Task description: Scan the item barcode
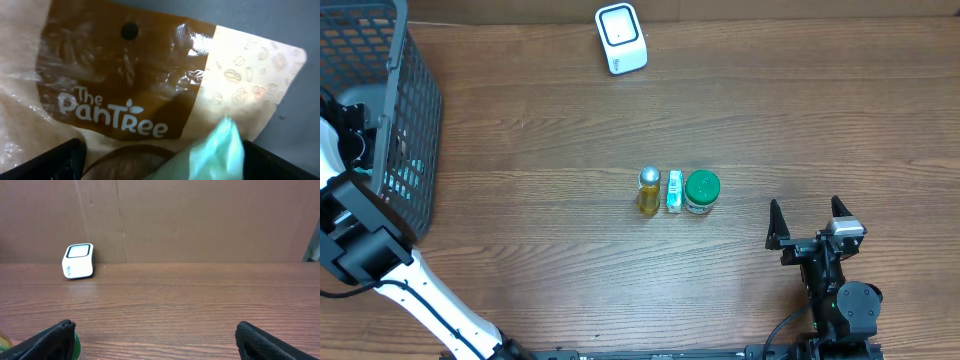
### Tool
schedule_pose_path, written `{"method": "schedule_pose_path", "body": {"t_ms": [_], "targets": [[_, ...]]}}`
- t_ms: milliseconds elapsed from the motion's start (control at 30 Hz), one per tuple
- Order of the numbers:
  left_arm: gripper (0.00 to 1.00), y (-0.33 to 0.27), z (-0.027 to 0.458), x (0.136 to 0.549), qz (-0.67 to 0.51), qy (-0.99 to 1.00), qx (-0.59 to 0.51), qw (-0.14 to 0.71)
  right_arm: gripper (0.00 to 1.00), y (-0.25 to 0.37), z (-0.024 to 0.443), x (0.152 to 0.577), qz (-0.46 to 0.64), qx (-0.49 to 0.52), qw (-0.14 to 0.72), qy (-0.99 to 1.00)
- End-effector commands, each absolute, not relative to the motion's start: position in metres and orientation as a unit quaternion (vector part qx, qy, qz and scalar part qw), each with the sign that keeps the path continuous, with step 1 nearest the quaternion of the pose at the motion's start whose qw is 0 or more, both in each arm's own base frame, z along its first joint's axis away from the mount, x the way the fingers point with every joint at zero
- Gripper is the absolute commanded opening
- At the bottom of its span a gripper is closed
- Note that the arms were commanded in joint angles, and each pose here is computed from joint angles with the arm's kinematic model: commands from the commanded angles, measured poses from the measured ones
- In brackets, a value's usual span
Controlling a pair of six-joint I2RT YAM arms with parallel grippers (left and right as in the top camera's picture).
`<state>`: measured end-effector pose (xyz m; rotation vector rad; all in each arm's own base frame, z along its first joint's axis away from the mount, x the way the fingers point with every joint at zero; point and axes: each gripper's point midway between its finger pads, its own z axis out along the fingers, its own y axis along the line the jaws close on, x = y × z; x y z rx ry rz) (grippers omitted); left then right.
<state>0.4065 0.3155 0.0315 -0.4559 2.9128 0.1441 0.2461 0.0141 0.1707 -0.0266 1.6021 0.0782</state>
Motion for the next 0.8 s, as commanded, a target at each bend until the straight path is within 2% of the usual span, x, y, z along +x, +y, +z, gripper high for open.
{"method": "schedule_pose_path", "body": {"t_ms": [0, 333, 533, 767], "targets": [[1.00, 0.306, -0.016, 0.378, 0.044, 0.988, -0.145, 0.031, 1.00, 0.016, 0.170, 0.246, 0.038, -0.013, 0.697, 0.715], [1.00, 0.284, -0.075, 0.345, 0.040, 0.990, -0.136, -0.008, 1.00, 0.016, 0.170, 0.246, 0.038, -0.013, 0.697, 0.715], [1.00, 0.263, -0.074, 0.363, -0.032, 0.992, -0.120, 0.038, 1.00, 0.016, 0.169, 0.246, 0.038, -0.013, 0.697, 0.716], [0.99, 0.258, -0.048, 0.390, -0.074, 0.987, -0.115, 0.083, 1.00, 0.016, 0.169, 0.246, 0.038, -0.013, 0.697, 0.716]]}}
